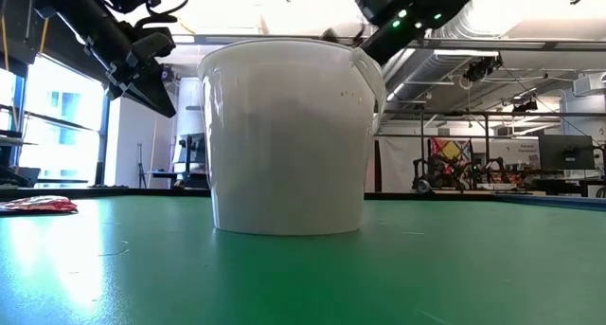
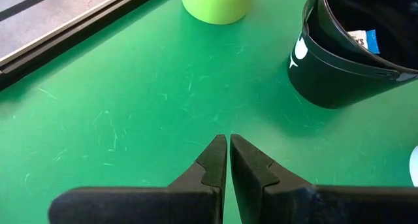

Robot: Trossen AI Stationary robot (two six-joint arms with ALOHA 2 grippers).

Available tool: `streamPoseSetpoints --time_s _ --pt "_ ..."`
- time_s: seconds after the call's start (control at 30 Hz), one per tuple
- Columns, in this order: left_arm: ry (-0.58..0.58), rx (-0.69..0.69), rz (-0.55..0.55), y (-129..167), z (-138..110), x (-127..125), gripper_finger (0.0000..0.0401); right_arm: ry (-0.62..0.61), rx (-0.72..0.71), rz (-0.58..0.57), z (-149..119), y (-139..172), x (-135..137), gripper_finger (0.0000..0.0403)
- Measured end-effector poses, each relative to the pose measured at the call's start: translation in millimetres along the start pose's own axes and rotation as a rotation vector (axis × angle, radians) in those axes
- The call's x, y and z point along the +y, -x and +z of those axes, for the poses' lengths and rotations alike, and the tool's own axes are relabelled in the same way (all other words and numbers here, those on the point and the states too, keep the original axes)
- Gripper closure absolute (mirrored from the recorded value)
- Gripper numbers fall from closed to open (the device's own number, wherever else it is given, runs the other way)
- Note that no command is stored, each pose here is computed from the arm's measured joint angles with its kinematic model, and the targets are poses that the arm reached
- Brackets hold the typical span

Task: Sort candy by brand, put in halloween buckets
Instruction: Put the red candy into the green bucket

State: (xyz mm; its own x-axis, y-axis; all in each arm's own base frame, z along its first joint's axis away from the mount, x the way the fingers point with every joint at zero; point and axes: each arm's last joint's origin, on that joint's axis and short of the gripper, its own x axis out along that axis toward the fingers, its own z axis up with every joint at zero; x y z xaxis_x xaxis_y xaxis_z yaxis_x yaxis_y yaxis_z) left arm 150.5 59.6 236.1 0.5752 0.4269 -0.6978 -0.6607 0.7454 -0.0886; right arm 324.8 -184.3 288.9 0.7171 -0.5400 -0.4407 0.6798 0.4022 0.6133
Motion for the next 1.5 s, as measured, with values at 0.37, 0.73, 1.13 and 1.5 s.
streamPoseSetpoints --time_s 0.37,0.73,1.13,1.5 --pt "0.001 0.000 0.004 0 0 0 0.0390 0.105 0.142 -0.030 15 -44 -6 0.0403" --pt "0.003 0.000 0.004 0 0 0 0.0390 0.342 0.377 -0.221 23 34 -14 0.0403" --pt "0.004 0.003 -0.008 0 0 0 0.0390 0.020 0.349 -0.258 -36 25 -98 0.0382" --pt "0.021 0.007 -0.018 0 0 0 0.0390 0.237 0.331 -0.389 -21 -27 -116 0.0203"
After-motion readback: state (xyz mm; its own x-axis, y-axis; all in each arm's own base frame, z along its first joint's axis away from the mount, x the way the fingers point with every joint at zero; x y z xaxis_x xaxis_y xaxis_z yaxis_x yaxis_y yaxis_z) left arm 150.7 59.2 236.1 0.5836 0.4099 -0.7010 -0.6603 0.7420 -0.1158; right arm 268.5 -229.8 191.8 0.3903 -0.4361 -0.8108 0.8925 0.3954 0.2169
